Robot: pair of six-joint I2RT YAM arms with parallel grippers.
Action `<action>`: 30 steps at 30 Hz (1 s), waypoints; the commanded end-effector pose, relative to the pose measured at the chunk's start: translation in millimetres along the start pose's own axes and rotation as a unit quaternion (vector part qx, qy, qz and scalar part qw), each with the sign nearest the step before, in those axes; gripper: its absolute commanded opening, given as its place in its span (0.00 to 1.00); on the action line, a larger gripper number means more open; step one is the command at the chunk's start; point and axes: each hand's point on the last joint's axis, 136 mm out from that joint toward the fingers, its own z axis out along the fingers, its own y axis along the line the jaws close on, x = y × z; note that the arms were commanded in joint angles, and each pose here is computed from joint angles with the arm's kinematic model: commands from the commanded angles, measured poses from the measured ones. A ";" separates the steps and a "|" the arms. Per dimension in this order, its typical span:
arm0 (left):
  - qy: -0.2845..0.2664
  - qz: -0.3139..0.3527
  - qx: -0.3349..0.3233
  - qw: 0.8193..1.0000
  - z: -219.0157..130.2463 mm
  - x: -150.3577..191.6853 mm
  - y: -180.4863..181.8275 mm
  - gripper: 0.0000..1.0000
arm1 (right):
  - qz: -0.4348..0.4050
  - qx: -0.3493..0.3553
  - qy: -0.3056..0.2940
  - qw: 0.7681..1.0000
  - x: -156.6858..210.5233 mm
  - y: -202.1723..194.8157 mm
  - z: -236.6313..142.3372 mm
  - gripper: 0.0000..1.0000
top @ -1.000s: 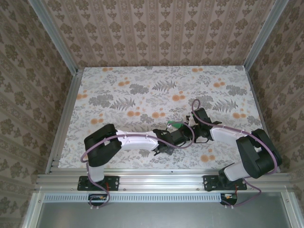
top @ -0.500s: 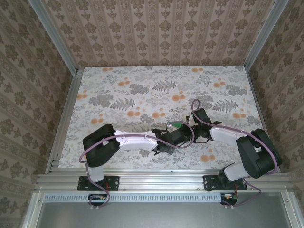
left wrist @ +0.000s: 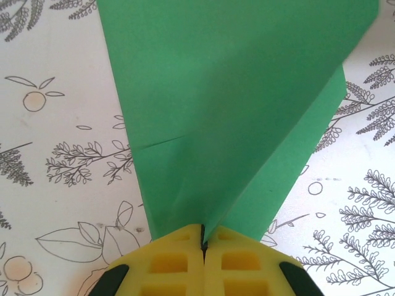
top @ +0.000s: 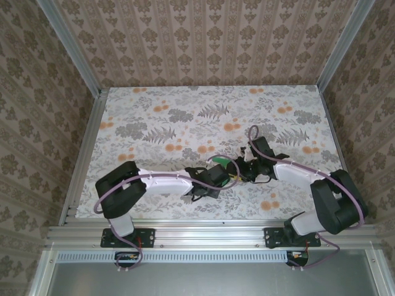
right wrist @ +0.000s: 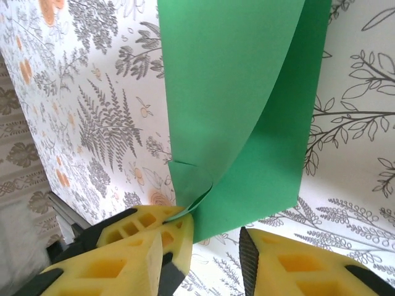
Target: Fold a paper plane with a square sheet of paper (pick it up from the middle)
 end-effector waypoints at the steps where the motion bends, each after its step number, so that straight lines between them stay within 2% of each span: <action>1: -0.011 -0.043 0.060 0.997 -4.2 -5.0 -7.2 0.00 | -0.029 0.007 -0.021 0.999 -3.2 11.0 -19.0 0.43; 7: -0.022 -0.092 0.104 0.990 -3.3 -4.5 3.0 0.00 | -0.044 -0.026 -0.011 0.999 1.6 22.2 -19.3 0.41; 14: -0.031 -0.129 0.131 0.983 -3.0 -4.5 13.0 0.00 | -0.051 -0.041 0.026 0.997 8.0 29.3 5.5 0.23; 17: -0.027 -0.138 0.136 0.981 -2.4 -2.5 17.2 0.00 | -0.056 -0.048 0.041 0.996 9.3 36.5 18.6 0.18; 30: -0.024 -0.169 0.161 0.972 -2.5 -0.1 26.1 0.00 | -0.051 -0.055 0.070 0.995 1.0 47.6 61.1 0.13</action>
